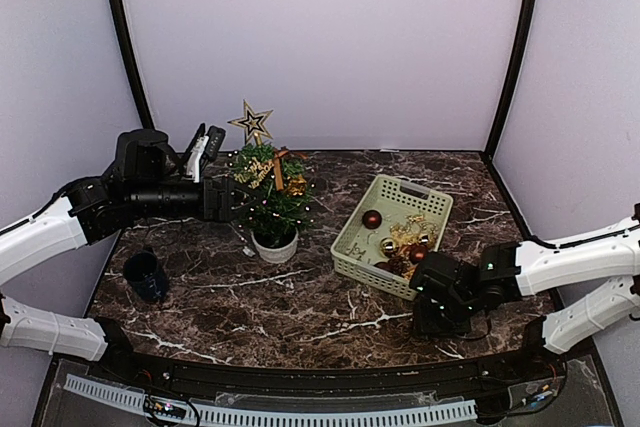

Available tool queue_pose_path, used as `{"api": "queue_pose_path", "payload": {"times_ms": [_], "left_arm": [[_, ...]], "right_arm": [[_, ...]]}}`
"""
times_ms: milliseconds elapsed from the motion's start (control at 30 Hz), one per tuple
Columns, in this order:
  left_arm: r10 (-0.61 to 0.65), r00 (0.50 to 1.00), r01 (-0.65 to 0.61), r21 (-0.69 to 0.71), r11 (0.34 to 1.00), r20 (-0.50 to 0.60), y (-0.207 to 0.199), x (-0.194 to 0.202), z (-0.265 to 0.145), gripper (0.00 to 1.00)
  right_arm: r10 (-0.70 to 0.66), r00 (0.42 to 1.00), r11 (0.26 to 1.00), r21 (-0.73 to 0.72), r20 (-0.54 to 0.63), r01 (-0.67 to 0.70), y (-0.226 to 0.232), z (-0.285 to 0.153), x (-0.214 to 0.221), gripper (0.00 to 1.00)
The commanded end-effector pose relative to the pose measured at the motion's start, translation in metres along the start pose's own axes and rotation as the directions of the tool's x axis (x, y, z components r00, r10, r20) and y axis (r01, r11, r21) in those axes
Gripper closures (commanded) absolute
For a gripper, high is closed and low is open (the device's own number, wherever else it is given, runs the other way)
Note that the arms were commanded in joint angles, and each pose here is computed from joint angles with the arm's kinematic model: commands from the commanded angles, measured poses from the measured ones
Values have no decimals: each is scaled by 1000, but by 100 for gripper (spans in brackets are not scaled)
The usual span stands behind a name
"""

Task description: Decorate the small christmas tree

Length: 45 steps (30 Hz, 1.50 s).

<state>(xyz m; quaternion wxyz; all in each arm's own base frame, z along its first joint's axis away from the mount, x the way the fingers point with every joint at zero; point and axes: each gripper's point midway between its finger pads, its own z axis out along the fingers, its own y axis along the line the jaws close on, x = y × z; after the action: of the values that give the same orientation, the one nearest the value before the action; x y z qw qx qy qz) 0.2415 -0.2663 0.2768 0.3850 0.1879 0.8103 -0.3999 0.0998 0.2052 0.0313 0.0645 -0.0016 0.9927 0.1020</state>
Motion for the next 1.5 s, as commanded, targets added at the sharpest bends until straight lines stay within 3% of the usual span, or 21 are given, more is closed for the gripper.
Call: {"api": "queue_pose_path", "payload": {"times_ms": [0,433,867,1067,1167,1467], "left_arm": [[15,1000,-15,6,1000,3,-2,-2,-4,14],[14,1000,-14,1,1000,8,-1,-2,-6,13],[32,999,-32,18,999,24,-7,-11,-9,13],[45,999,-47,70,996,28,-17,-16,-9,13],[51,998,-53,114,992,21,-25,-16,-7,13],[61,998,-61,196,979,9,-40,-18,-7,13]], "right_arm": [[-4,1000,1000,-5,-2,4,2,9,2,50],[-10,1000,1000,-6,7,10,3,3,3,67],[-29,994,975,-215,110,53,50,-67,-20,77],[-46,967,937,-325,250,128,92,-113,-51,78],[-58,943,937,-309,327,164,103,-126,-73,78],[-93,889,883,-376,448,282,144,-164,-135,78]]}}
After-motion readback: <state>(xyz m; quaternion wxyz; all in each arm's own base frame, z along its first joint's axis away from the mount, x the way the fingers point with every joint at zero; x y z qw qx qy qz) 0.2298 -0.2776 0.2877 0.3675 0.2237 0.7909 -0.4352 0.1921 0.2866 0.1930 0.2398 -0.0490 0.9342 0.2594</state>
